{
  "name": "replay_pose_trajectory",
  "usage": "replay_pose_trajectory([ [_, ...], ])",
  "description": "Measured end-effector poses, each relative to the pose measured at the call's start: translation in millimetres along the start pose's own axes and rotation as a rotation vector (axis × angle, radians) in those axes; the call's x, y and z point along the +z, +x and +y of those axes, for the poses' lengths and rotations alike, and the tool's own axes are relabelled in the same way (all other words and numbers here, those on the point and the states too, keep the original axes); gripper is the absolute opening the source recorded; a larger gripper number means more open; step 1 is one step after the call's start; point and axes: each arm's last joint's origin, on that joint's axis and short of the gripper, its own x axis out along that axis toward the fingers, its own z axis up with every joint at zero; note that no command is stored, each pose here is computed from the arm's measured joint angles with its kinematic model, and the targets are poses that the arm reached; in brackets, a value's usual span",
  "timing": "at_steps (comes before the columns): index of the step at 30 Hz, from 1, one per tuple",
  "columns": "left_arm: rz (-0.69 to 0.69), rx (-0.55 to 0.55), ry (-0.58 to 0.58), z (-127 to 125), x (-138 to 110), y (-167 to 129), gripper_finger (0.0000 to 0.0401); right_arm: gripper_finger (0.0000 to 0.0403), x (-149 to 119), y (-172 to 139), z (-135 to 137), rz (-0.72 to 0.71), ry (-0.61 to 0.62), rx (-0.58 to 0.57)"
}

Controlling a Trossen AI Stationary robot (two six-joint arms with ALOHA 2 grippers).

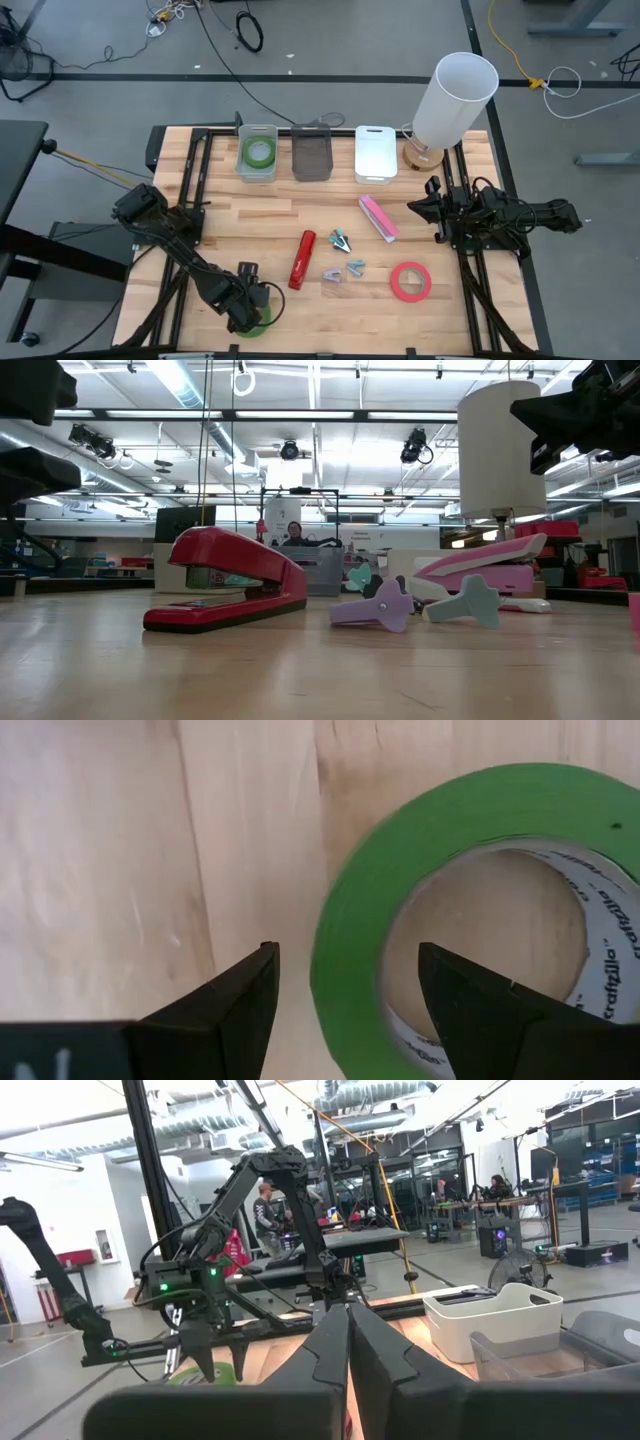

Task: Pick and place Stapler, Stapler remover, tape
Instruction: Put the green tape into the gray bin

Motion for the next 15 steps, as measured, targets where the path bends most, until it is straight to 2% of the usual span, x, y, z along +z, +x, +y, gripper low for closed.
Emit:
replay_pose_trajectory([
  [6, -0.003, 0.006, 0.001, 0.8, 0.6, 0.1, 0.0235, 0.0016, 0.0, 0.0, 0.0, 0.001, 0.000, 0.000],
  [15, 0.006, -0.006, 0.003, 0.5, 0.3, 0.1, 0.0159, 0.0016, 0.0, 0.0, 0.0, 0.000, 0.000, 0.000],
])
